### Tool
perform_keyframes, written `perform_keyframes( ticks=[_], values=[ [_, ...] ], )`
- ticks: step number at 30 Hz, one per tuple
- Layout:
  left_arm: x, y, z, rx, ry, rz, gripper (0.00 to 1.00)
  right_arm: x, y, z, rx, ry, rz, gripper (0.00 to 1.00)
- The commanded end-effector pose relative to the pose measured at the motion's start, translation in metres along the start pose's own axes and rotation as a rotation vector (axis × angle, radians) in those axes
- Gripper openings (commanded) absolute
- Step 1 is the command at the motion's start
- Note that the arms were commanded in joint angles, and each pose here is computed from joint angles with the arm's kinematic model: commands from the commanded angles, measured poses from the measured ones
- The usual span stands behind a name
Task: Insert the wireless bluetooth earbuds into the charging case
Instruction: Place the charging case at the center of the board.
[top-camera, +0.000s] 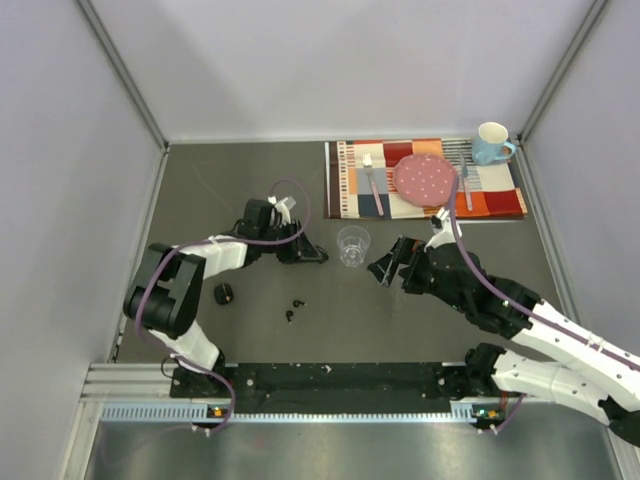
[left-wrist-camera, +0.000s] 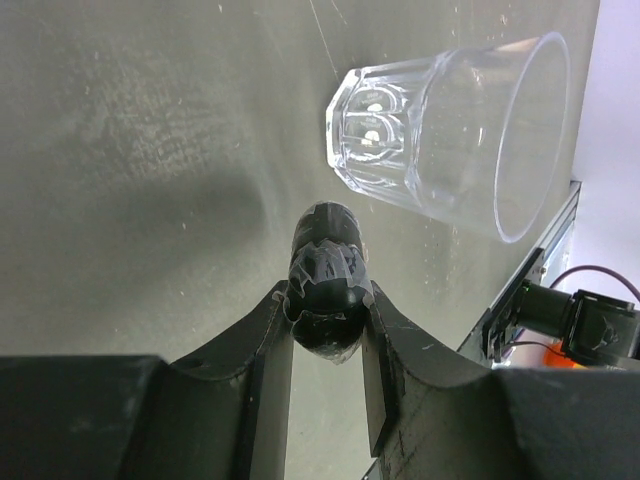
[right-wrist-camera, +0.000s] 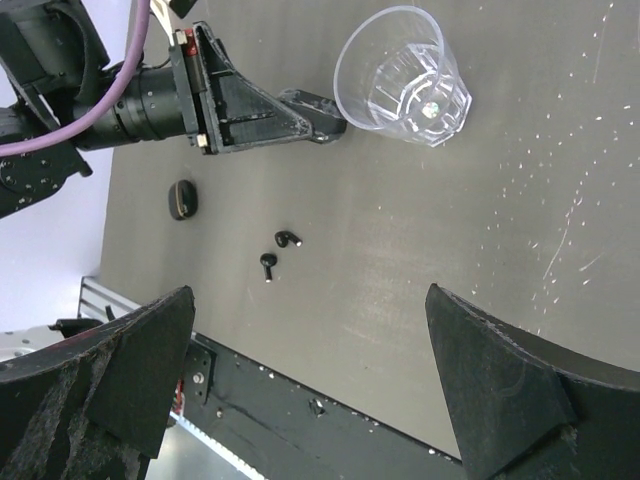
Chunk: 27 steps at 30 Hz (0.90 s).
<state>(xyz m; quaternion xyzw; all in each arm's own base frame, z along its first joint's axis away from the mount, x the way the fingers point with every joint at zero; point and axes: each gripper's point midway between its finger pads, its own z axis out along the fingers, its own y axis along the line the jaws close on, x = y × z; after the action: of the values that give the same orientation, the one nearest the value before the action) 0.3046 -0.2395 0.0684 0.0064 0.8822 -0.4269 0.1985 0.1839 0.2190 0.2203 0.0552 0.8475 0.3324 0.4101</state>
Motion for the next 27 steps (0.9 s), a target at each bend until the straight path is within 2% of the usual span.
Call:
perform_keyframes(
  ticks=[1, 13, 18, 24, 27],
  values=[
    [-0.021, -0.008, 0.007, 0.032, -0.026, 0.023, 0.3, -0.006, 0.0, -0.002, -0.006, -0.026, 0.002, 0.99],
    [-0.006, 0.012, 0.017, -0.006, 0.026, -0.014, 0.38, -0.004, -0.001, -0.001, -0.008, -0.009, -0.022, 0.99],
    [0.001, 0.021, 0.018, -0.036, 0.054, -0.015, 0.44, -0.003, -0.002, -0.001, -0.014, -0.004, -0.021, 0.99],
    [-0.005, 0.028, 0.012, -0.104, 0.025, 0.016, 0.48, -0.004, -0.004, -0.002, -0.014, -0.009, -0.023, 0.99],
    [-0.002, 0.029, 0.003, -0.133, 0.03, 0.023, 0.57, -0.007, -0.004, -0.003, -0.014, -0.014, -0.022, 0.99]
  ],
)
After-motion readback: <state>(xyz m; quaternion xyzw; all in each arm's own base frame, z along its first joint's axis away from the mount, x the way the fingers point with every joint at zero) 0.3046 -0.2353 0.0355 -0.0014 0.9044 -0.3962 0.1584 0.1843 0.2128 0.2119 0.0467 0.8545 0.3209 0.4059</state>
